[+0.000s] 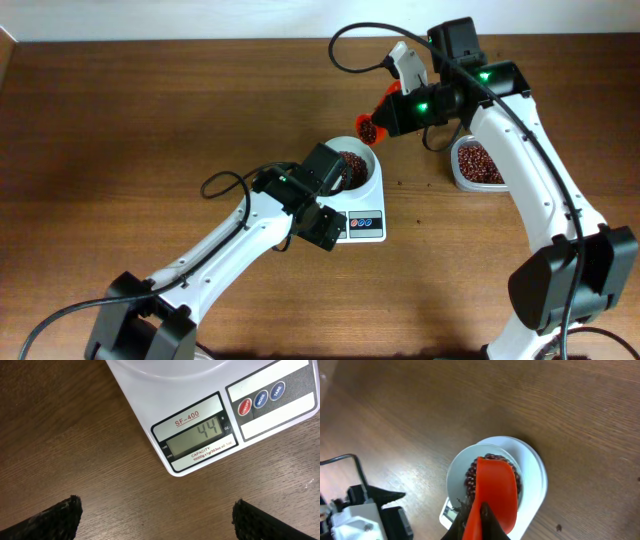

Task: Scoop item into bowl and weigh 50g on scale
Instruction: 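Tilt the scoop gradually with the right gripper, trickling beans into bowl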

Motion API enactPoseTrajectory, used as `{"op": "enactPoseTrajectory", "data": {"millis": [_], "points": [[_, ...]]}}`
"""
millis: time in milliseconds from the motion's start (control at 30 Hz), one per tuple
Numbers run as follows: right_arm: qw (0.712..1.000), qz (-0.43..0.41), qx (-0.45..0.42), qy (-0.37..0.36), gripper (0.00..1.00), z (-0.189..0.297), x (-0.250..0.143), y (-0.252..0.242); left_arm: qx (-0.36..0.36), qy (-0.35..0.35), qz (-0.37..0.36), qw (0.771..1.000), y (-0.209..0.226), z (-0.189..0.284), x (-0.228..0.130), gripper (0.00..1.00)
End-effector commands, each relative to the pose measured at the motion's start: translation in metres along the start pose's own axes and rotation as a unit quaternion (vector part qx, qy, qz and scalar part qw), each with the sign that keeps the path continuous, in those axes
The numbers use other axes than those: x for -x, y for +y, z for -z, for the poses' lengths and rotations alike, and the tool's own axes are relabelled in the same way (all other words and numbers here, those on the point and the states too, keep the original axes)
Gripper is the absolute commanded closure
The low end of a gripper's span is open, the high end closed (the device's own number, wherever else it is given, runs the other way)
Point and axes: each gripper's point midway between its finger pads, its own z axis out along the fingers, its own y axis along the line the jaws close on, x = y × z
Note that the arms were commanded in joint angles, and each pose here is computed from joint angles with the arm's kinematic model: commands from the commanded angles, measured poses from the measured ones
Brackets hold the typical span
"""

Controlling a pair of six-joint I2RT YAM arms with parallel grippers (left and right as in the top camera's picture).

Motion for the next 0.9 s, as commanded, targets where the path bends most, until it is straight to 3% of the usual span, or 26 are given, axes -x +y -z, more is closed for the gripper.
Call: {"op": "enactPoseTrajectory", "data": {"millis": [0,200,267,333,400,467,567,633,700,867], "points": [[0.998,0.046,0.026,-0.023,0.96,0.016,0.011,0.020,0.009,0.005,-0.004,1.000,0.005,-0.004,-0.003,0.01],[0.999,0.026,-0.007,-0.023,0.96,0.015,0.011,0.008,0.009,0.006,-0.004,1.000,0.005,-0.004,-0.003,0.01],[0.996,0.081,0.014,-0.018,0.96,0.013,0.008,0.020,0.009,0.006,-0.004,1.000,0.005,-0.004,-0.003,0.01],[0.998,0.051,-0.019,-0.016,0.96,0.012,0.009,0.008,0.009,0.006,-0.004,1.000,0.005,-0.004,-0.003,0.01],[0.996,0.087,0.007,-0.015,0.96,0.012,0.008,0.017,0.009,0.006,-0.004,1.000,0.005,-0.004,-0.003,0.01],[0.997,0.060,-0.035,-0.015,0.96,0.012,0.009,0.002,0.009,0.006,-0.004,1.000,0.005,-0.004,-0.003,0.01],[0.994,0.107,0.006,-0.017,0.96,0.010,0.009,0.018,0.009,0.006,-0.004,1.000,0.005,-0.004,-0.003,0.01],[0.997,0.067,-0.023,-0.022,0.96,0.009,0.013,0.007,0.009,0.006,-0.004,1.000,0.005,-0.004,-0.003,0.01],[0.994,0.106,0.013,-0.024,0.96,0.009,0.013,0.020,0.009,0.006,-0.004,1.000,0.005,-0.004,-0.003,0.01],[0.996,0.089,-0.009,-0.027,0.96,0.008,0.015,0.013,0.009,0.005,-0.004,1.000,0.005,-0.004,-0.003,0.01]]}}
